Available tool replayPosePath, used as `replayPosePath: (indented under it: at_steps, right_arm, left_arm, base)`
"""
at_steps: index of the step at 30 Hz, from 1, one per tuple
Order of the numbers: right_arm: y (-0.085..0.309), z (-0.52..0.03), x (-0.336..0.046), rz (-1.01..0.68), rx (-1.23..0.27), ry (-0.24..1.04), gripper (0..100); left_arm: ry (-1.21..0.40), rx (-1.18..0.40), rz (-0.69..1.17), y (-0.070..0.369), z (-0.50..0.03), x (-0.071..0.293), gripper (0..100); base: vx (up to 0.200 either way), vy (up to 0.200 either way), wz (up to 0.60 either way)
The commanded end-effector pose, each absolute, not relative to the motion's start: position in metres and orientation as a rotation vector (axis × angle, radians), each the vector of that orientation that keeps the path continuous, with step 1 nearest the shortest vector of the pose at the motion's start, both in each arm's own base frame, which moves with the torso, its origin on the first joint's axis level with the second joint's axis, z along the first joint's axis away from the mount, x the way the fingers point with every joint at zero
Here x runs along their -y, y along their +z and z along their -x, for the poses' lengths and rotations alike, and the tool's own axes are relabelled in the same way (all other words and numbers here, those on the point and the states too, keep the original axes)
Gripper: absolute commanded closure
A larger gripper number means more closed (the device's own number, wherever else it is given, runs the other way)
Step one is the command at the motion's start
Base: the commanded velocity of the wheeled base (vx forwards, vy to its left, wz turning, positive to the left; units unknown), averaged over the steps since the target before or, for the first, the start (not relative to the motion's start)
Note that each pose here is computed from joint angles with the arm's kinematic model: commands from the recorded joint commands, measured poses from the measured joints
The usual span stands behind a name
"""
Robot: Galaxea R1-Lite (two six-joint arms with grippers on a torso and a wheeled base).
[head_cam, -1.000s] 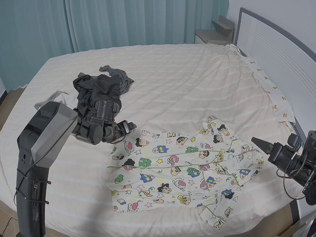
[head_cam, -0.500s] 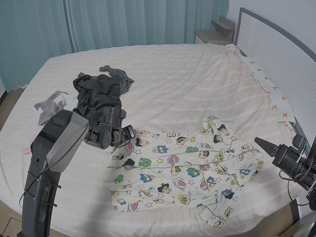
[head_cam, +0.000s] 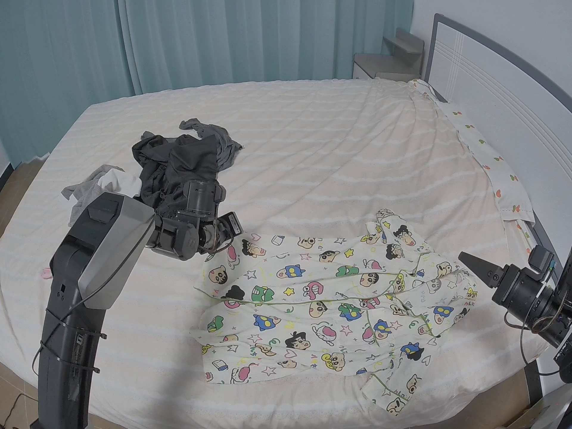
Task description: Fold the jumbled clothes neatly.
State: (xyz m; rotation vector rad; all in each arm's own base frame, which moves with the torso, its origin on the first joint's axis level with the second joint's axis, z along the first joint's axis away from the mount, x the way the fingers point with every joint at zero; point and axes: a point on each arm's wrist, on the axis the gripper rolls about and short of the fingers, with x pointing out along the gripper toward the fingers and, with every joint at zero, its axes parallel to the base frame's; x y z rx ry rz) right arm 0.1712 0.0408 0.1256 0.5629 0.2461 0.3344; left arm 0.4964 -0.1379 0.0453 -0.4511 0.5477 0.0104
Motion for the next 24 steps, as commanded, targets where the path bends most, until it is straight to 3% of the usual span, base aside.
replayPosePath:
  at_steps: [1,13,24]
  right_arm:
    - [0.125,-0.171,-0.041,-0.563,-0.249,0.336,0]
    - [0.124,-0.171,-0.041,-0.562,-0.254,0.336,0]
    - [0.125,-0.17,-0.041,-0.563,-0.251,0.337,0]
  left_arm:
    - [0.019,-0.505,0.461,0.058,-0.501,0.134,100]
    - [0.111,-0.393,0.476,0.064,-0.523,0.118,100]
    - [0.135,-0.409,0.475,0.057,-0.525,0.11,100]
  base:
    - [0.0,0.0,0.0]
    - [0.0,0.0,0.0]
    - [0.0,0.0,0.0]
